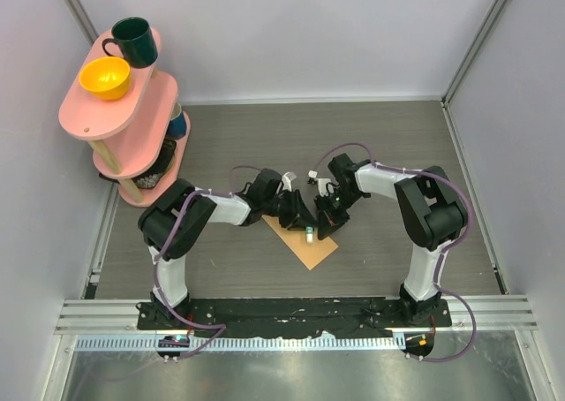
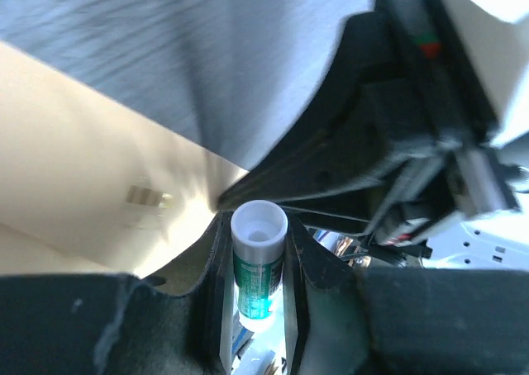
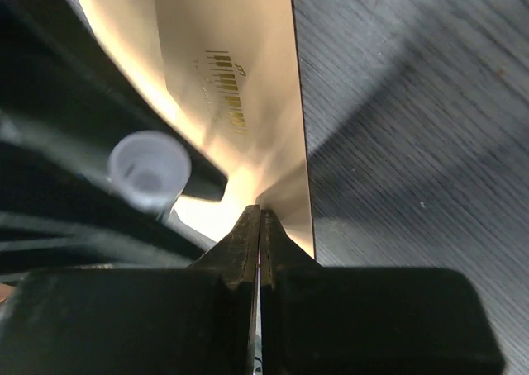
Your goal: Place the letter into the envelope and seal it
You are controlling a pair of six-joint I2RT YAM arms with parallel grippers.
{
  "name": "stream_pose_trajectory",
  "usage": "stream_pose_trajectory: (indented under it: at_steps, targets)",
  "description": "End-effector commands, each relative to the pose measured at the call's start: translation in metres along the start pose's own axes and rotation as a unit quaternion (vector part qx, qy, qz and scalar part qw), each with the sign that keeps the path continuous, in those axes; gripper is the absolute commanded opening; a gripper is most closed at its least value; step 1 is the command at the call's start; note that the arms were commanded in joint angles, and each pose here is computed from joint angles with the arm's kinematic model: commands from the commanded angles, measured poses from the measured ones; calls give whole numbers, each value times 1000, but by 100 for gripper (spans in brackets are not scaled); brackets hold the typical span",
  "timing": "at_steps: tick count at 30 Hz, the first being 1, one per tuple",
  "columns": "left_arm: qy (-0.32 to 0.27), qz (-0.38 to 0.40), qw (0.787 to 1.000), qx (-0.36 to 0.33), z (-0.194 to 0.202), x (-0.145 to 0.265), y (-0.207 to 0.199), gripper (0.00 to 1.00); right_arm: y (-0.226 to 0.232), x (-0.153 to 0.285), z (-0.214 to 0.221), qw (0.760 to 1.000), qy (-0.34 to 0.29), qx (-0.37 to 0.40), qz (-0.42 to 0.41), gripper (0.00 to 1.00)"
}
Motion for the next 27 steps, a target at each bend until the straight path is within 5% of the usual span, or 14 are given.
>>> stream_pose_trajectory:
  at_steps: [1,14,27]
  targets:
    - [5,-25,1000,17,-1,-2,27,0,-24,-10,2,998,10,1,59,4]
    - [25,-92,995,21,15,34,68,0,-25,-9,3,998,20,7,59,4]
    - [13,48,996,-74,8,16,-35,0,-19,-7,2,999,18,8,46,3]
Point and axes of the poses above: each gripper's point midway between its finger pads, its own x axis back along the fingers, its own y axis along the line the jaws close on, z = x × y, the point moved 3 cm from there along x, back along the fingers, and after that the axes turned 11 degrees about -x, right-handed, at the moved point
